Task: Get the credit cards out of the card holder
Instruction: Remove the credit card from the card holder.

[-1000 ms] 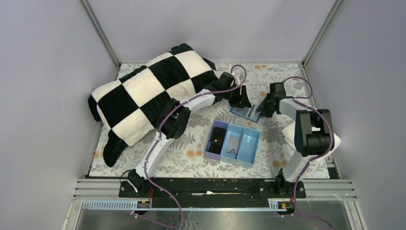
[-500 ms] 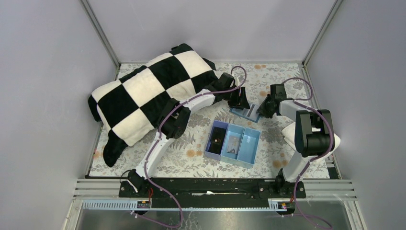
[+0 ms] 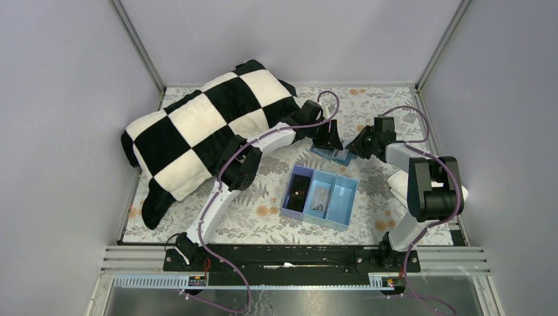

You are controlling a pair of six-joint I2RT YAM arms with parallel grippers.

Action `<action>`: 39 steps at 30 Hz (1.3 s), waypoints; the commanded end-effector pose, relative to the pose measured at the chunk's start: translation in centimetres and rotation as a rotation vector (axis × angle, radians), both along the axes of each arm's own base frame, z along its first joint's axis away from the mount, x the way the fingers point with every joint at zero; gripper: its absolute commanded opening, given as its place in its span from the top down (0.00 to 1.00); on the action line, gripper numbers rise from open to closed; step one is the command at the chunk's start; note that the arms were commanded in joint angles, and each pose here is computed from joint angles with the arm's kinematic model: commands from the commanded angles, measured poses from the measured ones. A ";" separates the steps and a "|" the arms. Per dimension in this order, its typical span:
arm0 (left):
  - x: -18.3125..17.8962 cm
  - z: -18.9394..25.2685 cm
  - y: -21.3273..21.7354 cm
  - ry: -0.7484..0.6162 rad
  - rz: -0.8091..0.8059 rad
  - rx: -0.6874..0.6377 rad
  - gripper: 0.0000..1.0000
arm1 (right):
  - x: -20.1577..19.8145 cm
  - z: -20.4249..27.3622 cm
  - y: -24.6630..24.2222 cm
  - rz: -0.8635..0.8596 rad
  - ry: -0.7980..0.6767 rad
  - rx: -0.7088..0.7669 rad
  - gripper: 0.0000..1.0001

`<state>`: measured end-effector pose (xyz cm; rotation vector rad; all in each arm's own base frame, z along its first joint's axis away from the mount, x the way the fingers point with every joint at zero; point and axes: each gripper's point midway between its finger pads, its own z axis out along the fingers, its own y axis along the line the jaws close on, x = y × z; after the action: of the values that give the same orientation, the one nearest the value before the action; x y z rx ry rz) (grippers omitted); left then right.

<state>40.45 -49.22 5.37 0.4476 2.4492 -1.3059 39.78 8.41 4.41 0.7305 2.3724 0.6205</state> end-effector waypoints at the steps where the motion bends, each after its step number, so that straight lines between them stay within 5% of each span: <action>1: 0.7 1.0 0.1 -0.038 0.000 -0.011 0.47 | 1.3 3.2 1.2 0.034 -0.110 0.067 0.70; 13: 4.0 8.3 4.9 -0.040 0.095 -0.160 0.45 | 1.9 3.0 2.1 0.069 -0.123 0.109 0.71; 39: 3.3 0.2 7.9 0.090 0.092 -0.025 0.45 | 0.8 -1.2 1.1 0.026 0.056 0.053 0.61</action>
<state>44.29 -41.31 7.25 0.2476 2.4545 -1.3605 39.82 9.67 2.98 0.7654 2.4394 0.7023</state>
